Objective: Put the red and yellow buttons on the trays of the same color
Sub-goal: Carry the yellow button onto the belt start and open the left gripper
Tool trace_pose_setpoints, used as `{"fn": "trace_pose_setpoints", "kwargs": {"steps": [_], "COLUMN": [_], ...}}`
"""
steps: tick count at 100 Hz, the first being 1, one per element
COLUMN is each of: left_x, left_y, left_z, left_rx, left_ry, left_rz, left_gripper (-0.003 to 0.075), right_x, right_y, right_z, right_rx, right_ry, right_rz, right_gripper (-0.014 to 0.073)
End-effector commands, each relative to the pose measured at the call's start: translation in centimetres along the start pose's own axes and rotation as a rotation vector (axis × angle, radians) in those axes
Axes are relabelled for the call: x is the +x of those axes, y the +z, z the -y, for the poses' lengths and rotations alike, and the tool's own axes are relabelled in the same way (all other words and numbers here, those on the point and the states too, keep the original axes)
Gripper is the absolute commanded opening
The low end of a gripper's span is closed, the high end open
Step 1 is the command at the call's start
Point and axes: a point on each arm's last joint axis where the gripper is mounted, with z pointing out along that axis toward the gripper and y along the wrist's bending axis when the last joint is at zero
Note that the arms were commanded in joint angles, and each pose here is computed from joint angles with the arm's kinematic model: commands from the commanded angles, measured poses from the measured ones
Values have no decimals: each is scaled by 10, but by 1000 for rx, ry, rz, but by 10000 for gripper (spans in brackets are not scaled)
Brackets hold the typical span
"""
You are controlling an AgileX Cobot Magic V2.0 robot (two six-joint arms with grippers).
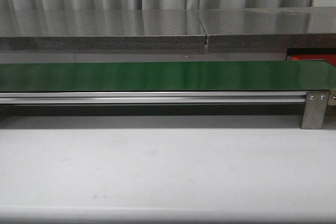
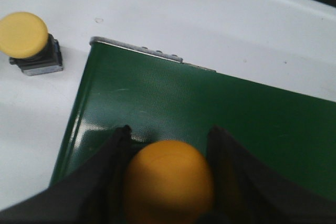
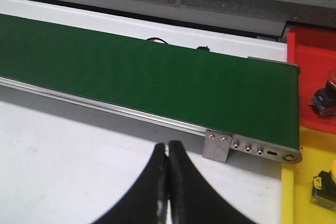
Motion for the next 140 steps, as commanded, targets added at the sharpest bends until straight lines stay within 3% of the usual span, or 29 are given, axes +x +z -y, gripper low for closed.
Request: {"fn": "trace_pose_setpoints", "kwargs": {"steps": [1, 27, 37, 46, 63, 70, 102, 121, 140], "left_x": [-13, -5, -4, -3, -4, -6, -22, -23, -14], "left_y": [-18, -5, -5, -5, -7, -11, -61, -75, -57], "left_z": [12, 17, 17, 17, 17, 18, 22, -15, -63], "left_rx": [10, 2, 5, 7, 8, 7, -13, -77, -156], "left_ry": [26, 53, 53, 55, 57, 60, 78, -1, -66], "left_rz": [93, 49, 40, 31, 37, 51, 190, 233, 174], "left_gripper": [-19, -18, 32, 165, 606, 711, 639, 639, 639], "right_x": [-13, -13, -13, -13, -13, -13, -13, -13, -13], "right_y": [-4, -4, -4, -4, -4, -4, -4, -4, -4], "right_z": [2, 2, 2, 2, 2, 2, 2, 2, 2], "right_rx": [27, 27, 27, 27, 27, 27, 27, 27, 27], "right_ry": [8, 8, 8, 8, 8, 8, 8, 8, 8], "right_rz": [86, 85, 85, 85, 85, 85, 85, 85, 85], "right_gripper": [-117, -117, -117, -117, -117, -117, -117, -117, -117]}}
